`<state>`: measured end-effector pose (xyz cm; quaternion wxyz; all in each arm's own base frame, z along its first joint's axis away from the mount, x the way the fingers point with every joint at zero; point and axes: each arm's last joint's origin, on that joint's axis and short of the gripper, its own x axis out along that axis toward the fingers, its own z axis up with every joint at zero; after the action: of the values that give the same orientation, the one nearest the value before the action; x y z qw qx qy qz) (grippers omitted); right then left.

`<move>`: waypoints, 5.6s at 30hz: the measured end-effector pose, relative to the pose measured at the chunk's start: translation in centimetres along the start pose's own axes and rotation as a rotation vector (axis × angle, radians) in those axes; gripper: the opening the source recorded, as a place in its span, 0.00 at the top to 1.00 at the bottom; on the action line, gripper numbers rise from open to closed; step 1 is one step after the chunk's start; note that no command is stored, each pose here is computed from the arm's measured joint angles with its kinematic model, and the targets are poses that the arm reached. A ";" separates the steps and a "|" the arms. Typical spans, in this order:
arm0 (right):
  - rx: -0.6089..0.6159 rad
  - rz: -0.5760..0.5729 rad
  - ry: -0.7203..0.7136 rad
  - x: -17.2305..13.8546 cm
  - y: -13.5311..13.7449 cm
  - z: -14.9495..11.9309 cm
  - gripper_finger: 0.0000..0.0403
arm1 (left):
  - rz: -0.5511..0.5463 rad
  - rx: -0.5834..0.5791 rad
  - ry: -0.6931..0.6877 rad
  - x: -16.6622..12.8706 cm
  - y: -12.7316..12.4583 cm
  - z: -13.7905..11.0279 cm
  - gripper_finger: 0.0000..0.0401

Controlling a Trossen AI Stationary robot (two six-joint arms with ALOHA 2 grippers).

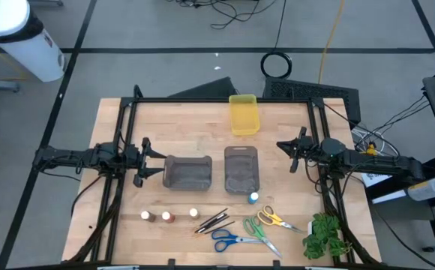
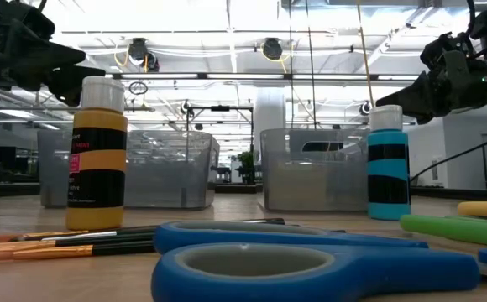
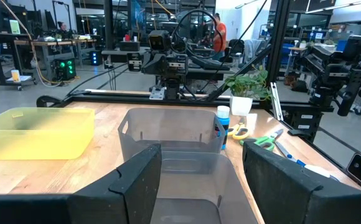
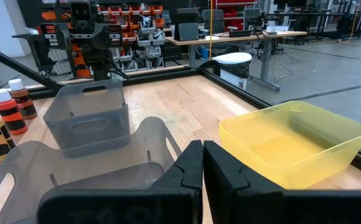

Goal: Pick & Place Paint Supplies

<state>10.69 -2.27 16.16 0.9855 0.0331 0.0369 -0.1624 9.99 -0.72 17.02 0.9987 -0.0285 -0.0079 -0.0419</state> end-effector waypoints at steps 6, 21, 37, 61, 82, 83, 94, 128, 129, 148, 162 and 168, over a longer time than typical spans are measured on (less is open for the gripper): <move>0.000 0.000 0.000 0.0 0.0 0.0 0.99 | 0.000 0.000 0.000 0.0 0.0 0.0 0.41; 0.000 0.000 0.000 0.0 0.0 0.0 0.99 | 0.000 0.000 0.000 0.0 0.0 0.0 0.41; 0.301 0.063 -0.121 -0.1 0.3 1.3 0.99 | 0.000 0.000 0.000 0.0 0.0 0.0 0.41; -0.003 0.908 -0.518 -0.2 7.8 4.5 0.99 | 0.000 0.000 0.000 0.0 0.0 0.0 0.41; -0.269 0.954 -0.118 6.8 22.4 6.8 0.99 | -0.001 0.000 0.001 0.0 0.0 0.0 0.41; -0.234 0.983 -0.096 6.5 22.7 6.7 0.99 | -0.001 0.000 0.000 0.0 0.0 0.0 0.41; -0.194 1.102 -0.187 0.7 26.1 7.0 0.84 | -0.001 0.000 0.000 0.0 0.0 0.0 0.41; -0.414 0.308 1.027 3.6 24.4 -3.5 0.23 | 0.000 0.000 0.000 0.0 0.0 0.0 0.41; -0.410 0.314 1.033 3.6 24.4 -3.5 0.23 | 0.000 0.000 0.000 0.0 0.0 0.0 0.41; -0.199 0.301 0.979 3.1 23.6 0.6 0.23 | 0.000 0.000 0.000 0.0 0.0 0.0 0.41; -0.103 0.340 1.102 -1.9 24.1 1.4 0.25 | 0.000 0.000 0.001 0.0 0.0 0.0 0.41; -0.091 0.267 1.147 -2.2 23.4 -1.3 0.37 | 0.000 0.000 0.001 0.0 0.0 0.0 0.41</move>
<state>16.04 20.65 16.34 0.8205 0.0776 0.5663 0.0087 9.99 -0.72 17.00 0.9987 -0.0287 -0.0073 -0.0421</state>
